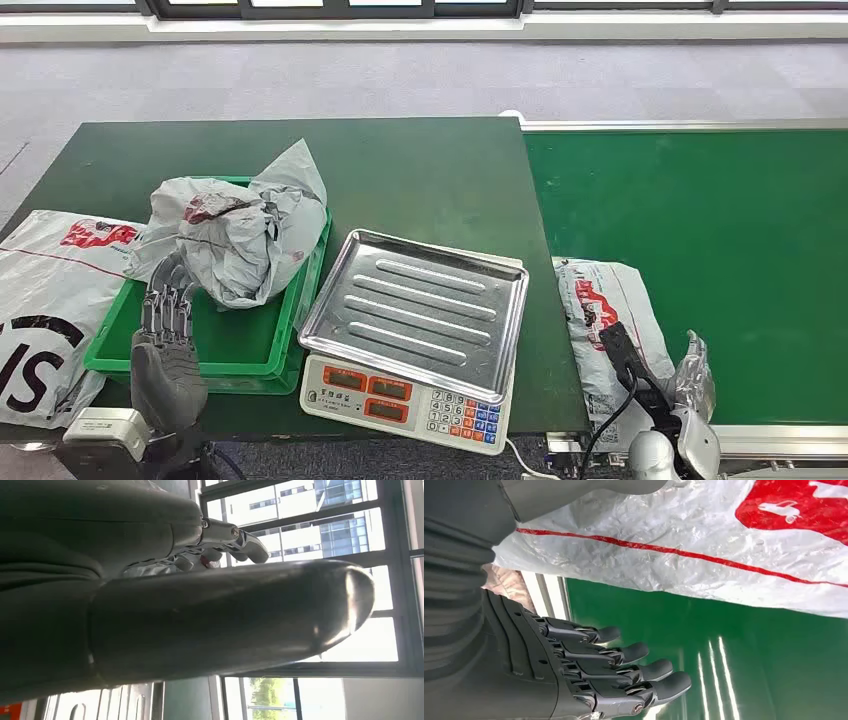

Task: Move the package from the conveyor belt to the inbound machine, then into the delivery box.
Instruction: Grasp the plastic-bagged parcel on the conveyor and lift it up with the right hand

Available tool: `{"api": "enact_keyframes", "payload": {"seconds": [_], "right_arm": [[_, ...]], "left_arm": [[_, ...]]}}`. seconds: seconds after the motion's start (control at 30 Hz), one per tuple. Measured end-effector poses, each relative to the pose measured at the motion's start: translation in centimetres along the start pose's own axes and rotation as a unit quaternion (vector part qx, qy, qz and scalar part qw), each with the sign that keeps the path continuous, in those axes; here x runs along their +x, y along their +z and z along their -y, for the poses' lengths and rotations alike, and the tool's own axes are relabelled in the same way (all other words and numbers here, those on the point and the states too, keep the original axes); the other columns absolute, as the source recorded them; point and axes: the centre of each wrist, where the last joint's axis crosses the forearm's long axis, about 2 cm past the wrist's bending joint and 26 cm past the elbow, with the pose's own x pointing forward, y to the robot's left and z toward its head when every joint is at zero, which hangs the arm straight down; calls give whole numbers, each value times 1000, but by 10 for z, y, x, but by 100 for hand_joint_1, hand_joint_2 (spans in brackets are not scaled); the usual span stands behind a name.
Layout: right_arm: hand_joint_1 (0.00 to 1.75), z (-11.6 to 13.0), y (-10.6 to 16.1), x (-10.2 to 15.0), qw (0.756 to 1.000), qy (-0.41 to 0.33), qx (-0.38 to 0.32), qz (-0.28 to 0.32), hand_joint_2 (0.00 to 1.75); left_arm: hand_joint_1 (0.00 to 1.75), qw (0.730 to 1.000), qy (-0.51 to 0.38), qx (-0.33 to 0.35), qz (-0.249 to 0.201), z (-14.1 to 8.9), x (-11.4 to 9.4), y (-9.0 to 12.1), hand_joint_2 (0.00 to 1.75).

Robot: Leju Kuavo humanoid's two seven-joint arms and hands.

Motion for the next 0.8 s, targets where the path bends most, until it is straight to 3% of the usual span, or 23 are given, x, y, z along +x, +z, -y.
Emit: {"api": "enact_keyframes", "payload": {"seconds": [0.2,0.5,0.57,0.63,0.7,0.8], "right_arm": [[0,-15,1,-5,996,15,92,4,175],[0,-30,-1,-9,988,38,147,2,175],[14,-32,-2,-8,987,41,157,6,175],[101,-34,-3,-6,986,45,161,11,175],[175,-36,-3,-4,985,52,161,19,175],[175,-36,-3,-3,986,63,152,32,175]], "left_arm": [[0,1000,1,-1,0,1,-1,-3,0],[0,1000,2,-3,-1,2,-3,-7,0],[0,1000,2,-2,-2,2,-3,-7,0],[0,1000,2,-1,-4,2,-3,-8,0],[0,1000,2,0,-5,2,-3,-8,0],[0,1000,4,2,-6,1,-3,-7,0]]}}
